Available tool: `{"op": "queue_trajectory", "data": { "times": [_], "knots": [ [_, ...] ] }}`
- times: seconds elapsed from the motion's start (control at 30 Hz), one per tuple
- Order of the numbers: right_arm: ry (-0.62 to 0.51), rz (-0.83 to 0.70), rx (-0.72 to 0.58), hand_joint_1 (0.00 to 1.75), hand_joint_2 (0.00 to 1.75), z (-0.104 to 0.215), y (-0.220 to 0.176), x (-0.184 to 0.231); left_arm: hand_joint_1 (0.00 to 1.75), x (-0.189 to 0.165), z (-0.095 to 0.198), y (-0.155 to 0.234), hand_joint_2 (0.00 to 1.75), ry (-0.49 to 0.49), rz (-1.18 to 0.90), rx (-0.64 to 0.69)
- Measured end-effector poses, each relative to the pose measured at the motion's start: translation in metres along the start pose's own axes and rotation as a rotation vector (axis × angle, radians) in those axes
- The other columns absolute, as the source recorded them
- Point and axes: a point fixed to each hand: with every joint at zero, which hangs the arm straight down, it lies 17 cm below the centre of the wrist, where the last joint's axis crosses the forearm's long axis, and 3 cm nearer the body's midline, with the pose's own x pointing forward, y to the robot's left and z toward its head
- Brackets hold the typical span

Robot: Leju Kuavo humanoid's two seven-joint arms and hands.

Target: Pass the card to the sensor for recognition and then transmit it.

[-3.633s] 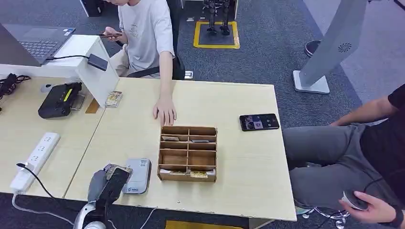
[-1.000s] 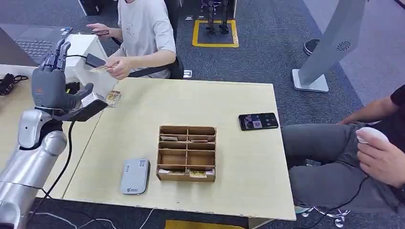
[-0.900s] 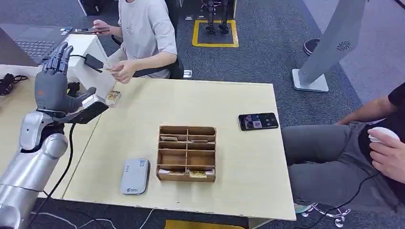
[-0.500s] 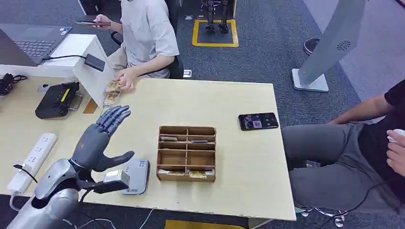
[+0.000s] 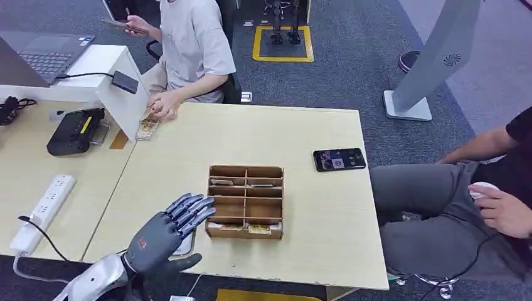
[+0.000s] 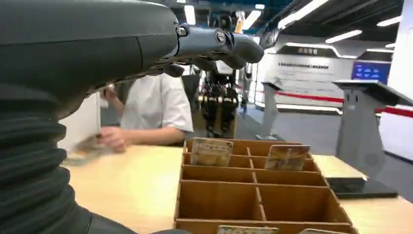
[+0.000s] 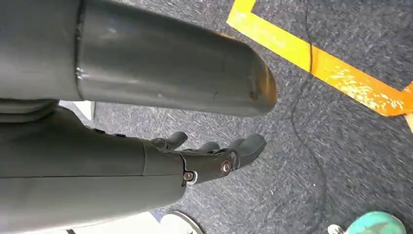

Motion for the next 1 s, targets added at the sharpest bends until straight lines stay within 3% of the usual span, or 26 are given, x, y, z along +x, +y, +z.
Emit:
{"op": "queue_trajectory", "data": {
  "times": [0.23, 0.47, 0.7, 1.0],
  "knots": [
    [-0.006, 0.001, -0.002, 0.0, 0.0, -0.001, -0.002, 0.004, 0.0, -0.001, 0.002, -0.009, 1.75, 0.012, -0.055, -0.007],
    [0.017, -0.013, 0.006, 0.0, 0.0, -0.003, -0.004, 0.006, 0.0, -0.023, -0.004, -0.014, 1.75, 0.115, -0.312, 0.046],
    [0.011, -0.023, 0.006, 0.0, 0.0, -0.004, -0.004, 0.013, 0.0, -0.013, -0.01, -0.044, 1.75, 0.14, -0.2, 0.003],
    [0.008, -0.028, -0.001, 0.0, 0.0, -0.005, -0.006, 0.014, 0.0, -0.008, -0.012, -0.052, 1.75, 0.141, -0.176, -0.008]
  ]
}}
